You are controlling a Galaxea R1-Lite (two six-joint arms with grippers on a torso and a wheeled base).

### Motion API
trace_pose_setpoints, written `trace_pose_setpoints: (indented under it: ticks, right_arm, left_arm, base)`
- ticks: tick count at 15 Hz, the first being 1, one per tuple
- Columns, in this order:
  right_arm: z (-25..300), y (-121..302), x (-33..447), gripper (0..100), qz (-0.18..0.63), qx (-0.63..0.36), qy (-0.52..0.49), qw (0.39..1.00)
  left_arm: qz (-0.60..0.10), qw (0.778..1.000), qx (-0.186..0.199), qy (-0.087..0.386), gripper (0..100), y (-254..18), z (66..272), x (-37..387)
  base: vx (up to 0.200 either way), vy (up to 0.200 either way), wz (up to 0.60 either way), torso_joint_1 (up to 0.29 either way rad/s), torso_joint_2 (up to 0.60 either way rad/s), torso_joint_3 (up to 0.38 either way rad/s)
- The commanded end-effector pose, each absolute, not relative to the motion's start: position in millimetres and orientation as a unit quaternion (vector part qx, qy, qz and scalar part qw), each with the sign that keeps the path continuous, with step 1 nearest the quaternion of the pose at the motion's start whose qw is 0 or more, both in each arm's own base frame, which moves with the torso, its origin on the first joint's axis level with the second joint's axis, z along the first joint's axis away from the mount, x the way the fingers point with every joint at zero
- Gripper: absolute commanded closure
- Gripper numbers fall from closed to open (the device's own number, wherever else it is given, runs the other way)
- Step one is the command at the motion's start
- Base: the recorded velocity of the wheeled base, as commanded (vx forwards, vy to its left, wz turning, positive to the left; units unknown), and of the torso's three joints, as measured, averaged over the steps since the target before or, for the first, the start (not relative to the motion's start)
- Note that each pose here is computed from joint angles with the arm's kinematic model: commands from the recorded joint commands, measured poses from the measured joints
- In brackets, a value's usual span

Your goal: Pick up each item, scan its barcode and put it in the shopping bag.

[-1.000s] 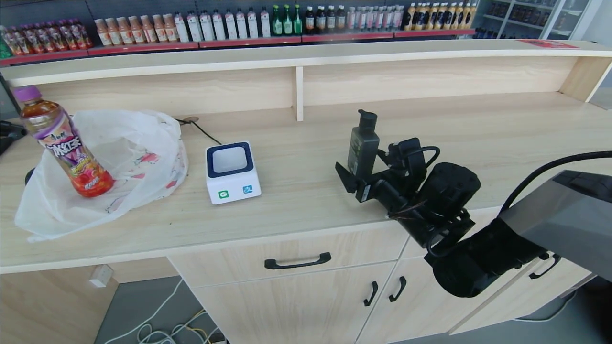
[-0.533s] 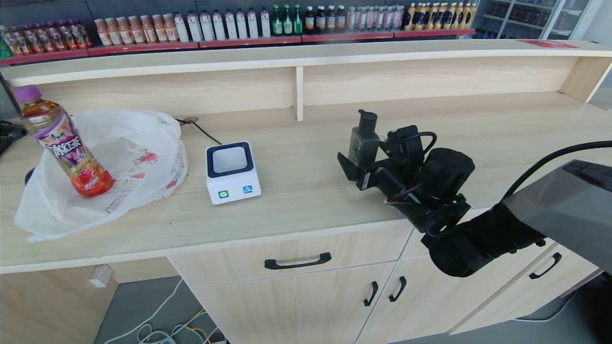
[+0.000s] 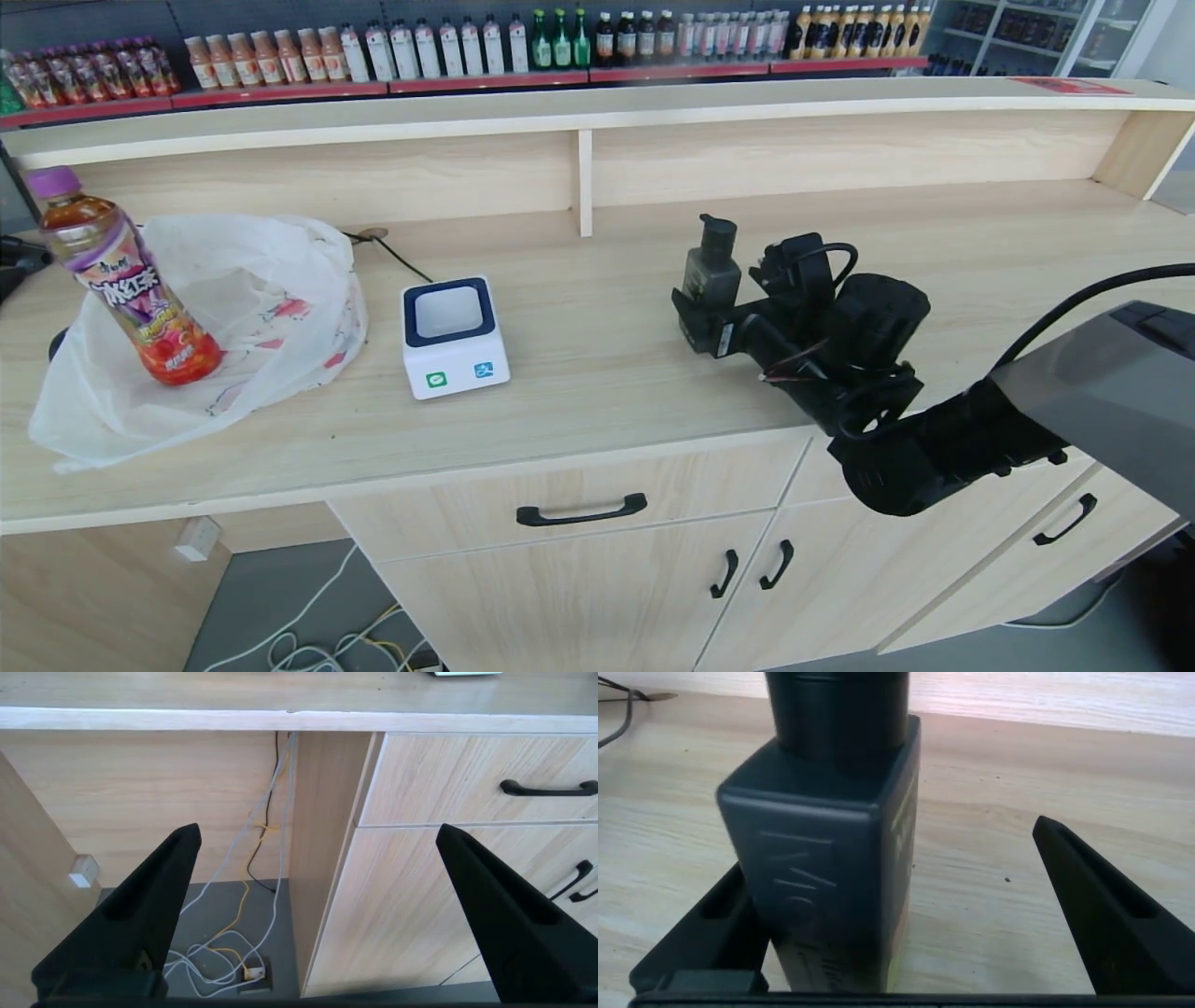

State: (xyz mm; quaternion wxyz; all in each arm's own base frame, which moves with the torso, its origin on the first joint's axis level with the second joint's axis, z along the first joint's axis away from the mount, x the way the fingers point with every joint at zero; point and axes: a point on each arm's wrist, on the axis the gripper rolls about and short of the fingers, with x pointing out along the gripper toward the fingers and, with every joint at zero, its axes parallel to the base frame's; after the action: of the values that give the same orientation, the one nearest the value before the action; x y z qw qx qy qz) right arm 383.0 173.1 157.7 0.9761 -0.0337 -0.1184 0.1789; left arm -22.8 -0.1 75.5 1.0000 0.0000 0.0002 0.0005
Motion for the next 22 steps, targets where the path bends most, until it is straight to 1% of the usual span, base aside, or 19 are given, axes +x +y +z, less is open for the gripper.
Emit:
trace_pose_setpoints:
  ticks: [1,4,11,12,17,22]
  right_arm:
    - [152,173,387,0,0.178,-0.035,-0.112,0.977]
    - [160,176,393,0,0.178,-0.035,-0.111,0.977]
    - [164,175,402,0,0.173,-0.033,-0.117,0.977]
    - [164,176,402,100,0.173,-0.032,-0.118,0.977]
    - [162,175,403,100,0.172,-0.033,-0.117,0.978]
    - [170,174,400,100,0.172,-0.031,-0.126,0.976]
  left_arm:
    - [0.001,1.000,0.000,0.000,0,0,75,-23]
    - [0.001,1.000,0.000,0.000,0,0,75,-23]
    - [0.001,1.000,0.000,0.000,0,0,75,-23]
    - [0.001,1.000,0.000,0.000,0,0,75,-23]
    - [0.001,1.000,0.000,0.000,0,0,75,-23]
    - [0.001,1.000,-0.001,0.000,0,0,75,-23]
  base:
    - [0.000,0.000,0.00,0.000,0.00,0.000]
    - [0.000,0.000,0.00,0.000,0.00,0.000]
    - [0.000,0.000,0.00,0.000,0.00,0.000]
    - [0.000,0.000,0.00,0.000,0.00,0.000]
    - [0.000,0.000,0.00,0.000,0.00,0.000]
    - [0.000,0.000,0.00,0.000,0.00,0.000]
